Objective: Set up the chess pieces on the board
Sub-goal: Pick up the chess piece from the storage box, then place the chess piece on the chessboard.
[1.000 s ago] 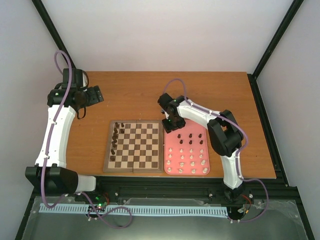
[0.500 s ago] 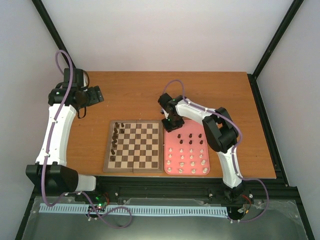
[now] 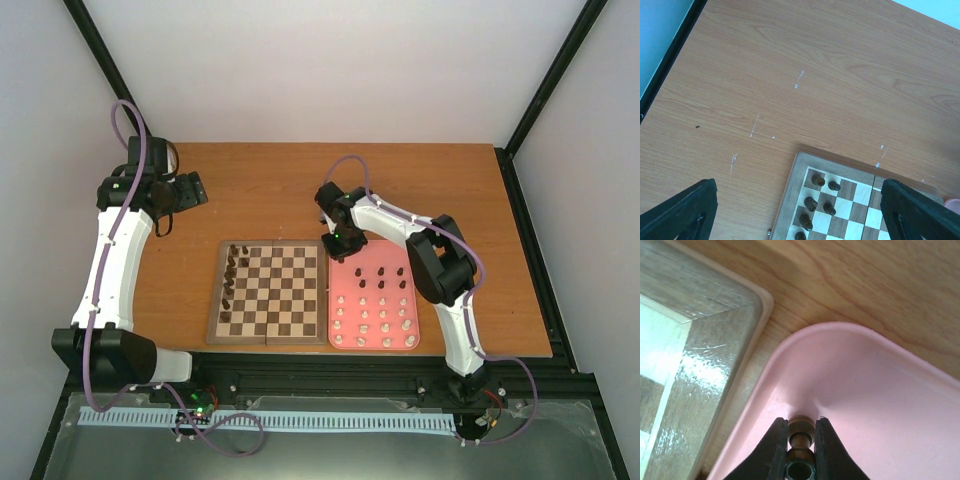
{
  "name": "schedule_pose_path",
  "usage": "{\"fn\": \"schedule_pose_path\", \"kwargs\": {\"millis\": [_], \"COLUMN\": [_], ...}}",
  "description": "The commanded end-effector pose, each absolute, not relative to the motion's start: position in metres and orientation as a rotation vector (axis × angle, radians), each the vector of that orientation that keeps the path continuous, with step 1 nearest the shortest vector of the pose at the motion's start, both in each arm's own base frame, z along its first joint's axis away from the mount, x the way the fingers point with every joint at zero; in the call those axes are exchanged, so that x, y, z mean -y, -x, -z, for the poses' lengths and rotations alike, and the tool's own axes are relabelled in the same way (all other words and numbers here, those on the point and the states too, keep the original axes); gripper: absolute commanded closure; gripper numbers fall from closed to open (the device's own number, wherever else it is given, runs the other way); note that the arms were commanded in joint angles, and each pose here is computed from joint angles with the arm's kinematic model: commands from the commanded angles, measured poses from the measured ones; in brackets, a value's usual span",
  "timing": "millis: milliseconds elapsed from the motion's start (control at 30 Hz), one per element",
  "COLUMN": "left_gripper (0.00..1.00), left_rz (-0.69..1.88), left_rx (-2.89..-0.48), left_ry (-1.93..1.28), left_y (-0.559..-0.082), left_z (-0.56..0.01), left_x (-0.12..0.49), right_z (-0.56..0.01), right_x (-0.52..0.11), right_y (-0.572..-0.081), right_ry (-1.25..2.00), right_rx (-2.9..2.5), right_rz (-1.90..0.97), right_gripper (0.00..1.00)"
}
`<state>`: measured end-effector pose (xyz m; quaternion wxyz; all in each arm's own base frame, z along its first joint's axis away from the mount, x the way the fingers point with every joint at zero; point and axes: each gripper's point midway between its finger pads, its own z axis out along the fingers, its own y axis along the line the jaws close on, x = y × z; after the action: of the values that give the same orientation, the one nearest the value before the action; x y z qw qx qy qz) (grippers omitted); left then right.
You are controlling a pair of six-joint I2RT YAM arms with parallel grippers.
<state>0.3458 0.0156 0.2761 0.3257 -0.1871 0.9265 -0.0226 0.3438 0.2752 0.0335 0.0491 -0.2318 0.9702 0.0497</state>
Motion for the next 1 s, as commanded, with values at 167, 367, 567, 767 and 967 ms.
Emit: {"fn": "schedule_pose_path", "kwargs": {"millis": [167, 367, 567, 767, 967], "left_gripper": [0.00, 0.00, 0.00, 0.00, 0.00], "left_rz": [0.063, 0.073, 0.072, 0.084, 0.108], "left_rx": [-2.387, -2.390, -2.388, -2.354, -2.321], "left_ry": [0.451, 0.452, 0.461, 0.480, 0.476], "left_y": [-0.350, -0.349, -0.345, -0.341, -0.335], "left_z": [-0.293, -0.292, -0.294, -0.309, -0.319], "left_x": [-0.014, -0.012, -0.013, -0.013, -0.011], "right_z": [-0.074, -0.130, -0.150, -0.151, -0.137], "right_x": [-0.279, -0.332, -0.423, -0.488, -0.520], "right_y": [-0.351, -0.318, -0.235, -0.164, -0.125], "right_ry": [0.682, 0.791, 1.086, 1.336, 1.474], "right_rx": [-2.892, -2.773, -2.649, -2.518, -2.465], "right_rz": [-0.125, -0.233, -0.391, -0.468, -0.547], "right_gripper": [0.97, 0.97, 0.97, 0.97, 0.97]}}
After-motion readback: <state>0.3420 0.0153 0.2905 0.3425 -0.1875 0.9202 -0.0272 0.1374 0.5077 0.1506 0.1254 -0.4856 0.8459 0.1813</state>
